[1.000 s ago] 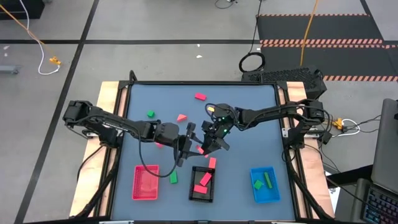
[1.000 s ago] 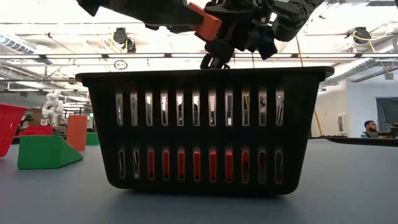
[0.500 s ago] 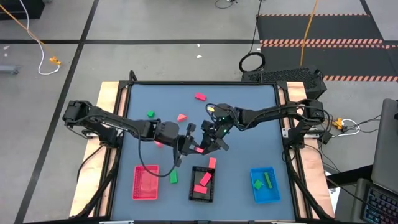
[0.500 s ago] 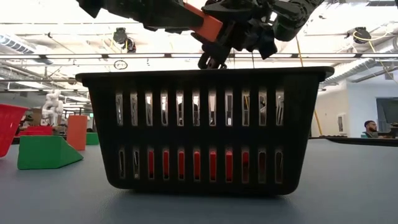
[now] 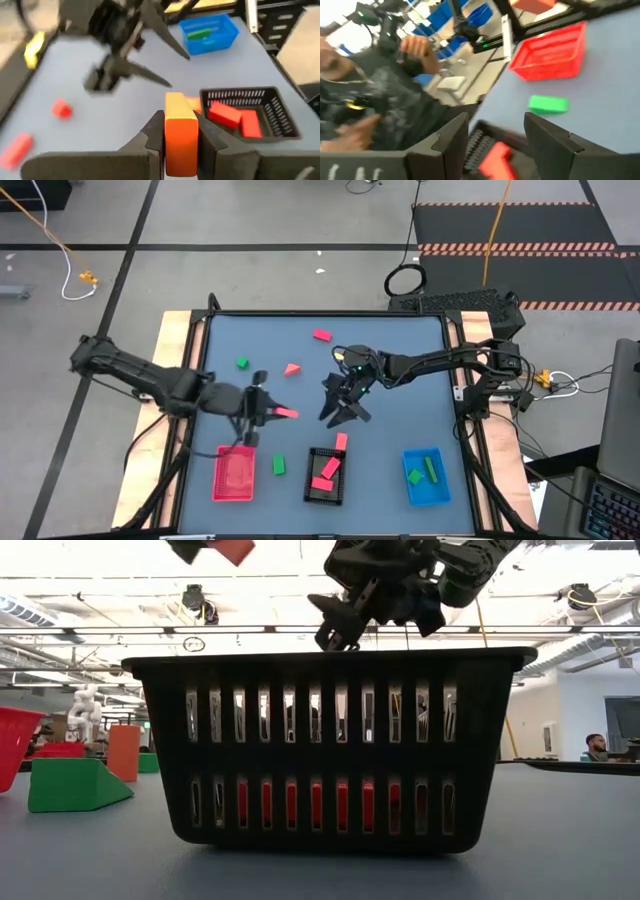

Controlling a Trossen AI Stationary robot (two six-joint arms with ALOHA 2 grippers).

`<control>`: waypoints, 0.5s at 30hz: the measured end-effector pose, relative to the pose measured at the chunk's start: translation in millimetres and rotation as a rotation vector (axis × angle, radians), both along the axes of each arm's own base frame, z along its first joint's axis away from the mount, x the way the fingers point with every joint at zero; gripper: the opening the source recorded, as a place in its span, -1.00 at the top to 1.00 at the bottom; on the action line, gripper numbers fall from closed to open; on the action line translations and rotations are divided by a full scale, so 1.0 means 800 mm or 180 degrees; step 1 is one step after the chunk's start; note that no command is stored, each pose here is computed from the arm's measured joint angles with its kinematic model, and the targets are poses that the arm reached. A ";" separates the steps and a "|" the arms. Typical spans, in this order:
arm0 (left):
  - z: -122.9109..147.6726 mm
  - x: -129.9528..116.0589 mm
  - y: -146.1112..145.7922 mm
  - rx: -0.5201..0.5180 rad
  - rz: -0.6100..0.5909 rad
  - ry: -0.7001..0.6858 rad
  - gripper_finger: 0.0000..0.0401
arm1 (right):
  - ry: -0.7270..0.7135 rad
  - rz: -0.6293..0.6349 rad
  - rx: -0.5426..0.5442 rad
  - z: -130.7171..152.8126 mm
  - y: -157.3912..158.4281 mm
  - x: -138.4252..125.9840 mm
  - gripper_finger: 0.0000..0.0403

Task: Sort & place blocks by color
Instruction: Put the orange block into the red bin

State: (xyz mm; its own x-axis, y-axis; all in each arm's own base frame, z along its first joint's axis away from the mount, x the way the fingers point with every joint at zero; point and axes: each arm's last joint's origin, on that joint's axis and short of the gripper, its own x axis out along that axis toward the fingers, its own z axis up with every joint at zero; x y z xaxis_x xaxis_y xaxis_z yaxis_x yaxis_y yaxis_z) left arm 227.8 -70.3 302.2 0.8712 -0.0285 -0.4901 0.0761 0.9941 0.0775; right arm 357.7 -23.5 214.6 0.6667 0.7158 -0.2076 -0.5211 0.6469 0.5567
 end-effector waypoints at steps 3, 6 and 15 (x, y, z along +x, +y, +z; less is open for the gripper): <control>-0.007 -0.018 -0.016 -0.0321 0.0284 0.0251 0.72 | -0.0145 -0.0216 -0.0275 -0.002 -0.002 0.002 0.07; -0.017 -0.030 -0.033 -0.0654 0.0433 0.0527 0.72 | -0.0202 -0.0517 -0.0520 -0.003 -0.005 0.004 0.07; -0.075 -0.054 -0.076 -0.1447 0.1129 0.2087 0.72 | 0.0097 -0.0938 -0.0976 -0.018 -0.011 0.001 0.07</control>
